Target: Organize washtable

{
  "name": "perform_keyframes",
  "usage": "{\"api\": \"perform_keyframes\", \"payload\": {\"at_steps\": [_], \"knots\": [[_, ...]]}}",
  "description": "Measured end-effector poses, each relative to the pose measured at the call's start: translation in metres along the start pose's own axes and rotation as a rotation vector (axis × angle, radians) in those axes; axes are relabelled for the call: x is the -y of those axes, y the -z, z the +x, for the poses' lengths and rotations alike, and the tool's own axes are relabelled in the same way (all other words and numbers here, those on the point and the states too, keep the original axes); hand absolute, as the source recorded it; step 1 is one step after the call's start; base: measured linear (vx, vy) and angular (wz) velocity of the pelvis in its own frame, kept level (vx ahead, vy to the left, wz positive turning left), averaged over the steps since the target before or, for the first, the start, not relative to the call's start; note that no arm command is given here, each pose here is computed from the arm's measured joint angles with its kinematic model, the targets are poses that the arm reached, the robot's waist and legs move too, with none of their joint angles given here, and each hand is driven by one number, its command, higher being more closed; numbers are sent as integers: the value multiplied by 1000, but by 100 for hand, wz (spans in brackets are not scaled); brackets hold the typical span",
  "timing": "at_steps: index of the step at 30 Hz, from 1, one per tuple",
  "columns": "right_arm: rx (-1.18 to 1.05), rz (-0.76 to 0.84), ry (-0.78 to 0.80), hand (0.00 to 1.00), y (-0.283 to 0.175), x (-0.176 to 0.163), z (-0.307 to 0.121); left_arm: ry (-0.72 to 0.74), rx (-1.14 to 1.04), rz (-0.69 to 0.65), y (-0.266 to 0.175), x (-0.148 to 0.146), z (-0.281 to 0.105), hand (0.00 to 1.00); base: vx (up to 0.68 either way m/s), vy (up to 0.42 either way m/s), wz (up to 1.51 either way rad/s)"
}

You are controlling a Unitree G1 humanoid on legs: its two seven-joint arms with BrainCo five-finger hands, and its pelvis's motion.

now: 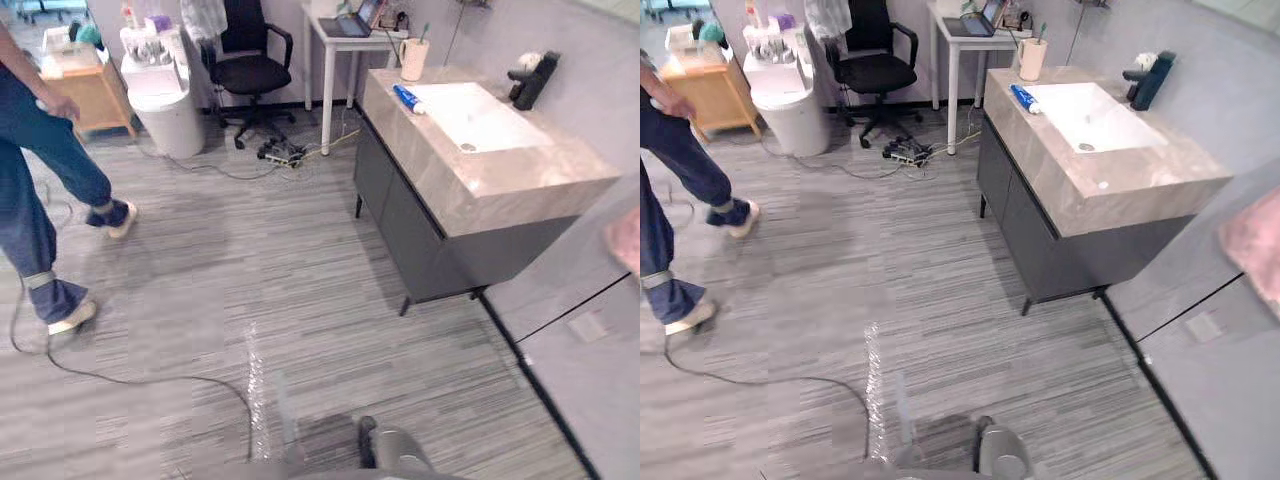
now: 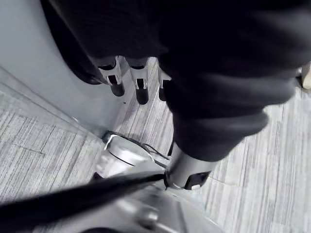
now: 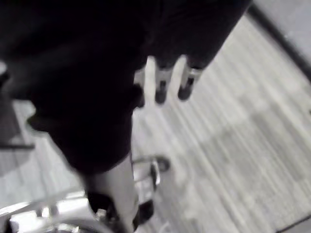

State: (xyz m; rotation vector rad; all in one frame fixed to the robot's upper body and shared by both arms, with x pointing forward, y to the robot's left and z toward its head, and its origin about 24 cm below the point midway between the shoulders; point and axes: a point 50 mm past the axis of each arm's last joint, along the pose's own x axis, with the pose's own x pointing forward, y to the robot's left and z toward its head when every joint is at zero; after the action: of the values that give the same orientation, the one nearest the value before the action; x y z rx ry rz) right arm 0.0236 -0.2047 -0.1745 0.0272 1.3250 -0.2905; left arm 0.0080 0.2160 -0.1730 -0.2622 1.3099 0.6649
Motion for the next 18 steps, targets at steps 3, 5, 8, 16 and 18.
{"api": "perform_keyframes", "payload": {"at_steps": [3,5,8,16,18], "knots": [[-14,-18,31,0,4,14,-1,62,29,19,-10,19,0,0,247,-46,35],[10,79,123,0,-6,45,-1,105,-15,-41,3,39,-4,0,156,105,27],[-40,170,90,0,7,26,0,92,14,37,-8,23,0,0,208,-54,71],[-90,328,141,0,18,27,-1,103,61,159,-25,28,1,0,132,114,16],[-76,304,142,0,14,30,-1,93,33,144,-13,22,0,0,77,298,-99]]}}
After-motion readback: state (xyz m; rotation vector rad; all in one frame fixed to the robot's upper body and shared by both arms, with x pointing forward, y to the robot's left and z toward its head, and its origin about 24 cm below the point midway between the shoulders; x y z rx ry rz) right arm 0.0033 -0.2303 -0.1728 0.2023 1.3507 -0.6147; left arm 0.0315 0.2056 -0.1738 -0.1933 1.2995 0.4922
